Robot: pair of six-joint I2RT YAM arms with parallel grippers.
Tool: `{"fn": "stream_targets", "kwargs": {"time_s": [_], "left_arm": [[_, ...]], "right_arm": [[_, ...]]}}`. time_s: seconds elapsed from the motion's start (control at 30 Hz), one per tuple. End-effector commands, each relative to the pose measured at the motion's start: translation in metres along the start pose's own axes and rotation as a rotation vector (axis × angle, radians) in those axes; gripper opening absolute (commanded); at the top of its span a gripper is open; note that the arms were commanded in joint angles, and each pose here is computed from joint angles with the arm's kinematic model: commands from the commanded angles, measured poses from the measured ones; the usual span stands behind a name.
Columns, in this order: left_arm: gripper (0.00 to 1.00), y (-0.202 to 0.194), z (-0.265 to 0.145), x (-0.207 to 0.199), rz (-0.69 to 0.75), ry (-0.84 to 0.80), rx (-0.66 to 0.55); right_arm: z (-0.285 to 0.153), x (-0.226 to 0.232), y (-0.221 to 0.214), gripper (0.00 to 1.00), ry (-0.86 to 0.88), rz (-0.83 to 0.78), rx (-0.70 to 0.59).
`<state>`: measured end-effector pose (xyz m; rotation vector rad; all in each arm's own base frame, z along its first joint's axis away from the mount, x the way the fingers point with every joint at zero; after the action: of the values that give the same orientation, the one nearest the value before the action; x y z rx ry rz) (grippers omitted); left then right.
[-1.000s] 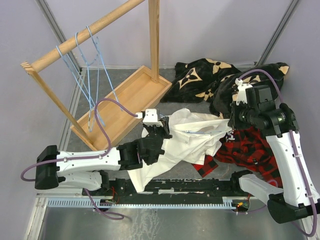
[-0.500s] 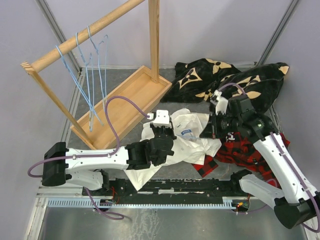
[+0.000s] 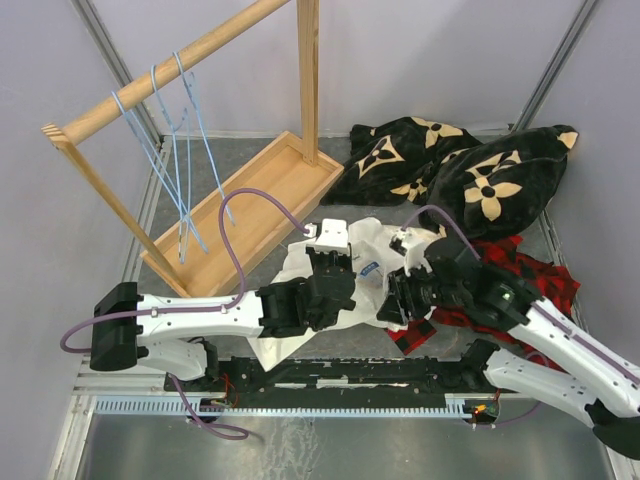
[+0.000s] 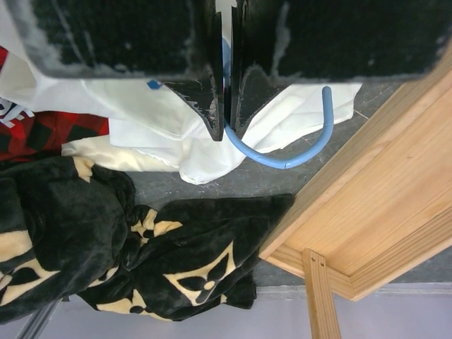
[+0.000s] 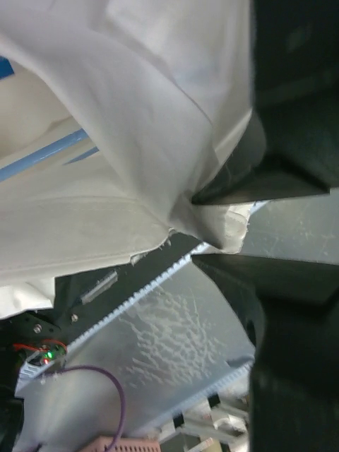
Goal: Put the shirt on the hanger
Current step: Hang the shirt on the hanger.
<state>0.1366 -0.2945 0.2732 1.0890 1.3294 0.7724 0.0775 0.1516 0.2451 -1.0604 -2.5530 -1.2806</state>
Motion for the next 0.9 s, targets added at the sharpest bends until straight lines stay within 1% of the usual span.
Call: {"fn": "stream_targets", "kwargs": {"time_s": [0.0,0.03,0.1,0.17,0.23,0.3,0.37,0.43,0.53,0.63,0.77,0.87], "left_arm": [[0.03,0.023,-0.005,-0.008,-0.082,-0.042,-0.029],[0.03,0.023,-0.006,-0.007,-0.08,-0.065,-0.022],[0.03,0.023,-0.008,-0.006,-0.08,-0.105,-0.011],[0.03,0.024,-0.01,-0.005,-0.074,-0.137,-0.001],[0.03,0.026,-0.013,-0.003,-0.071,-0.172,0.01],[0.03,0.026,-0.015,-0.001,-0.065,-0.202,0.02],[0.03,0.026,-0.017,0.003,-0.062,-0.217,0.025],[0.03,0.026,-0.019,0.008,-0.059,-0.223,0.028],[0.03,0.027,-0.021,0.012,-0.059,-0.229,0.031],[0.03,0.03,-0.023,0.013,-0.064,-0.239,0.031],[0.03,0.034,-0.025,0.013,-0.068,-0.261,0.034],[0.03,0.034,-0.025,0.013,-0.07,-0.27,0.037]], "right_arm": [[-0.05,-0.005,0.029,0.6,-0.249,-0.2,-0.245],[-0.06,-0.006,0.032,0.66,-0.281,-0.229,-0.28],[-0.077,-0.005,0.038,0.72,-0.336,-0.282,-0.345],[-0.092,-0.007,0.042,0.76,-0.407,-0.312,-0.384],[-0.101,-0.015,0.045,0.78,-0.526,-0.305,-0.376],[-0.108,-0.025,0.046,0.78,-0.676,-0.273,-0.32],[-0.112,-0.034,0.046,0.75,-0.806,-0.255,-0.232],[-0.108,-0.039,0.045,0.73,-0.844,-0.295,-0.101],[-0.094,-0.042,0.041,0.77,-0.783,-0.348,0.087],[-0.075,-0.041,0.036,0.79,-0.67,-0.379,0.178],[-0.053,-0.036,0.039,0.81,-0.491,-0.429,0.175],[-0.043,-0.026,0.043,0.83,-0.326,-0.482,0.095]]}}
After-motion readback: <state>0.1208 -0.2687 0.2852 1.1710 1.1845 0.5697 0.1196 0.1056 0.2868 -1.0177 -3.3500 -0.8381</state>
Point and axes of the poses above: each gripper's point midway between its finger pads, its own z axis out along the fingers, its own x axis along the line the jaws close on, y = z × x, the point moved 9 cm from there along -z, back along the fingers, and after that the axes turned 14 degrees about -z, right-handed, at the moved point
